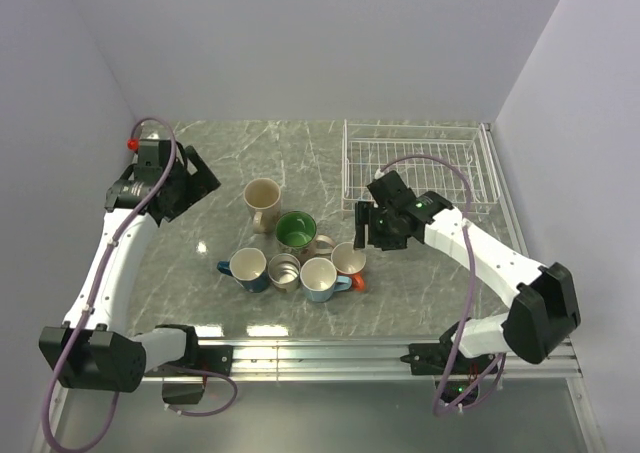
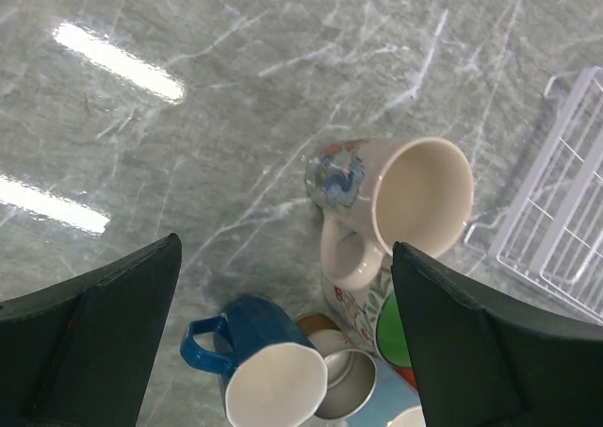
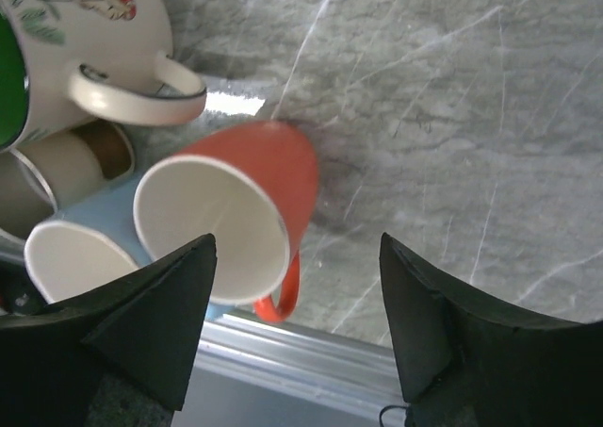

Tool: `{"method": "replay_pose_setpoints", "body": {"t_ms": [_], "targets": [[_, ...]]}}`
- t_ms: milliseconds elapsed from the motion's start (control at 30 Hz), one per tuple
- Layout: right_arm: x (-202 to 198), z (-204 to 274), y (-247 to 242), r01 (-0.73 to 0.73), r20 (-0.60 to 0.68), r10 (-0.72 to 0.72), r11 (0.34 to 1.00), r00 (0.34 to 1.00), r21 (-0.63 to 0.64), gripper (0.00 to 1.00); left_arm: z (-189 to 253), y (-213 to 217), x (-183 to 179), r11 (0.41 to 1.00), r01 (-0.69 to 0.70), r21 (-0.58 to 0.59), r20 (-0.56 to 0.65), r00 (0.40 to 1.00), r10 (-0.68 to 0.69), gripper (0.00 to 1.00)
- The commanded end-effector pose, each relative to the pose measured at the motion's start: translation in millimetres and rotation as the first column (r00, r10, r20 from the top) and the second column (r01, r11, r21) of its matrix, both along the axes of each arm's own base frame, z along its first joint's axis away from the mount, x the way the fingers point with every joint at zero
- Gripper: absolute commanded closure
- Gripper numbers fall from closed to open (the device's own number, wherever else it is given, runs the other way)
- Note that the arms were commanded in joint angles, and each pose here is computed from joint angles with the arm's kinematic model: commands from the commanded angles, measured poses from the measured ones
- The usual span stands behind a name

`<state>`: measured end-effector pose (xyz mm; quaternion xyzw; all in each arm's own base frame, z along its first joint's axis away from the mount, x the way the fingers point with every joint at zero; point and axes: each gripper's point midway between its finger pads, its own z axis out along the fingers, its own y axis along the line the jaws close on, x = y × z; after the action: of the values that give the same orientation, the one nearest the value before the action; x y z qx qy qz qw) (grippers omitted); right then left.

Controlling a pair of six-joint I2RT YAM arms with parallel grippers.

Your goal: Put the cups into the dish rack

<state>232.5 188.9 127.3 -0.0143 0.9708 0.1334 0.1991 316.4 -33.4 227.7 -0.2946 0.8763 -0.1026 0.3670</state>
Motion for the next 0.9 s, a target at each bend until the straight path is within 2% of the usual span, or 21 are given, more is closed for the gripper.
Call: {"method": "replay_pose_setpoints", "body": {"t_ms": [0,233,433,500,633,867], "targets": [[22.2,4.5,9.3,0.001,0.087,-0.002,1.0,0.996,0.004,0.25,19.0,-12.7,-6.1,0.998,0.056,-0.03,0.057,0.997,-0.055,0.01],[29.6,-10.1,18.9,-0.014,0.07,0.016,1.0,0.997,-0.022,0.35,42.9,-33.5,-10.7,0.99,0.134,-0.044,0.113,0.985,-0.129,0.01],[29.9,-7.3,12.5,-0.013,0.079,0.019,0.997,0.997,-0.074,0.34,47.6,-47.8,-10.0,0.977,0.211,-0.011,0.12,0.971,-0.208,0.01],[30.3,1.8,8.5,-0.007,0.103,0.015,0.997,0.995,-0.08,0.32,36.2,-49.7,-7.4,0.975,0.223,0.005,0.094,0.97,-0.223,0.01],[29.3,27.0,-7.3,0.008,0.157,0.011,0.992,0.988,-0.123,0.3,8.4,-52.9,3.9,0.972,0.231,0.046,0.011,0.973,-0.232,0.07],[16.5,65.2,-31.7,0.044,0.231,-0.01,0.989,0.973,-0.142,0.29,-28.7,-67.4,41.4,0.953,0.28,0.113,-0.09,0.958,-0.271,0.11]]}}
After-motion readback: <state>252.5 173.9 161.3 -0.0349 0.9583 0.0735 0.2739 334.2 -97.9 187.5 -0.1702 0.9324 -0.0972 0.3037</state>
